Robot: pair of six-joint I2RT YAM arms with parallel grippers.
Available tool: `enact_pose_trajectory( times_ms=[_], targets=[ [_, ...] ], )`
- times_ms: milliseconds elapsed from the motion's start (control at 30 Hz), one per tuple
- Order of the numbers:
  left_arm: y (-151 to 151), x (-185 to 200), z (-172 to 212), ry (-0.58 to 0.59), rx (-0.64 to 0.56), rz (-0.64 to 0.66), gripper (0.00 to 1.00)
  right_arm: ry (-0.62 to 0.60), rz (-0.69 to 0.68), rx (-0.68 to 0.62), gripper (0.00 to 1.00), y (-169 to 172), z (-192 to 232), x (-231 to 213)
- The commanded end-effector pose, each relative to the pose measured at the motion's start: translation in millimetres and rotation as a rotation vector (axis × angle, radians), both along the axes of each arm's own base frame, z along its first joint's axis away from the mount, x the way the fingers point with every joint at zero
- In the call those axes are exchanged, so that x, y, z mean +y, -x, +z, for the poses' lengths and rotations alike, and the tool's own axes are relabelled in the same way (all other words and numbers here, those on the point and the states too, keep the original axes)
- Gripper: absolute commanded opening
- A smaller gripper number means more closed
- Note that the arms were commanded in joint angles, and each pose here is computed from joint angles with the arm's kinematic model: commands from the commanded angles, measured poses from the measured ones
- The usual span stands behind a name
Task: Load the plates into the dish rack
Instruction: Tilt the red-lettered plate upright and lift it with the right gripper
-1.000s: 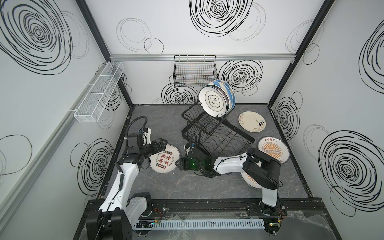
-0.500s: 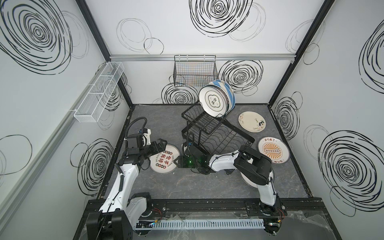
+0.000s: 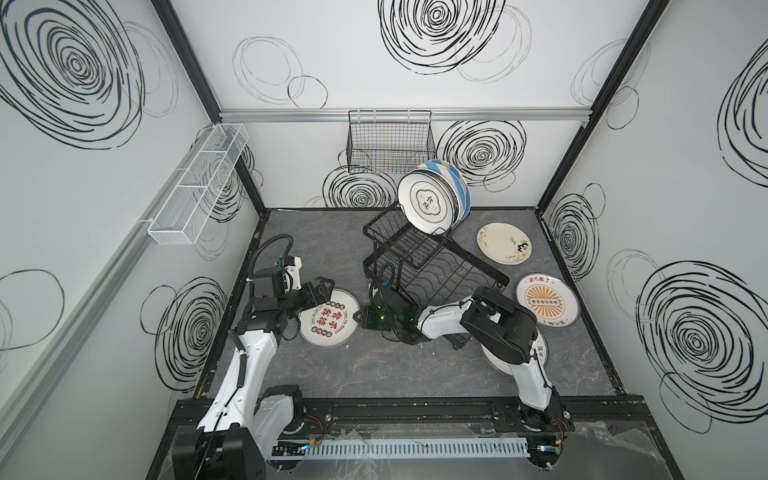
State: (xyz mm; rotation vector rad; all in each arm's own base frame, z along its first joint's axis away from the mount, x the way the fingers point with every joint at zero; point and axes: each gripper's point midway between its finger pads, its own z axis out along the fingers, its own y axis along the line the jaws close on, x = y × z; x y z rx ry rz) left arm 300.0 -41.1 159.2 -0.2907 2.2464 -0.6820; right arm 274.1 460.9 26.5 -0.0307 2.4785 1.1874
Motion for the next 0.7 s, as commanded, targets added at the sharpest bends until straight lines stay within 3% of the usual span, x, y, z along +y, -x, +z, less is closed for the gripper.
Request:
enact_pose_trajectory(
  times_ms=[0,333,667],
  targets=[
    [-3.5,-0.5,7.2,-0.002,-0.051,-0.016,0.96,0.108,-0.03,0.07,0.24,4.3,-40.9,-16.4],
    [-2.8,-0.1,18.7,0.007,-0.104,-0.006,0.96,0.09,-0.098,0.033,0.01,1.6,-19.3,-33.3],
    [-4.1,0.3,21.0,0.008,-0.113,-0.008,0.96,0.132,-0.144,-0.102,0.0,12.8,43.9,-74.8]
  ],
)
